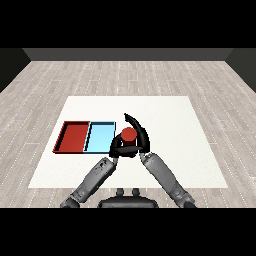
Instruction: Pick the red can and put it in the red box
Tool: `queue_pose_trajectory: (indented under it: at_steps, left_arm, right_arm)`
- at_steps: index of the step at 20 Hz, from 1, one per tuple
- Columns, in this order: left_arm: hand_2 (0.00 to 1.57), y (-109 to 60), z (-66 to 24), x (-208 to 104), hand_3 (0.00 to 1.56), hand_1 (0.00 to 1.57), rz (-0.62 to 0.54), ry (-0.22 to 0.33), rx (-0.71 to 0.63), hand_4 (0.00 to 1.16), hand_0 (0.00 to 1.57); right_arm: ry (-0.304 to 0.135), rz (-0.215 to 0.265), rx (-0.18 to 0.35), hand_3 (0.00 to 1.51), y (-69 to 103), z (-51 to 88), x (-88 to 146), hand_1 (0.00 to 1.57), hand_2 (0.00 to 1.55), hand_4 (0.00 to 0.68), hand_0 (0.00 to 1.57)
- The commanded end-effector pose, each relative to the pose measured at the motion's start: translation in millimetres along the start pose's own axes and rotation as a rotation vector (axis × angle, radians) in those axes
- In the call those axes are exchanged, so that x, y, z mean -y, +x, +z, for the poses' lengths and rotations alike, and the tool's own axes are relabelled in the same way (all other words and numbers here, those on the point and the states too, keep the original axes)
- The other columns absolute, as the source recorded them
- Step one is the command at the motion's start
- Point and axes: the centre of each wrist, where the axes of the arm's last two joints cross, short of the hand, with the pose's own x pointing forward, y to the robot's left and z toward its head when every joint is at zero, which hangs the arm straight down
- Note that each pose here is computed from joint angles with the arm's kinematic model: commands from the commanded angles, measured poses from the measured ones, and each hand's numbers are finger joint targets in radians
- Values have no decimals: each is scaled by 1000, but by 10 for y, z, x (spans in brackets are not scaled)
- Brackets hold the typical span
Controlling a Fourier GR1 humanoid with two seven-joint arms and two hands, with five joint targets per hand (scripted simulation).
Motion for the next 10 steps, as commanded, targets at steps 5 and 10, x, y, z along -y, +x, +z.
queue_pose_trajectory:
  at_steps: [5, 10]
  left_arm:
    - [1571, 86, -33, -139, 1493, 1571, 19, 5, 9, 1139, 1571]
    - [1571, 71, -69, -79, 1488, 1571, -13, -6, 44, 1137, 1571]
  right_arm:
    - [-57, 19, -9, 0, 88, 14, 154, 0, 0, 0, 0]
    - [-53, 20, 9, 0, 35, -50, 240, 0, 0, 0, 0]
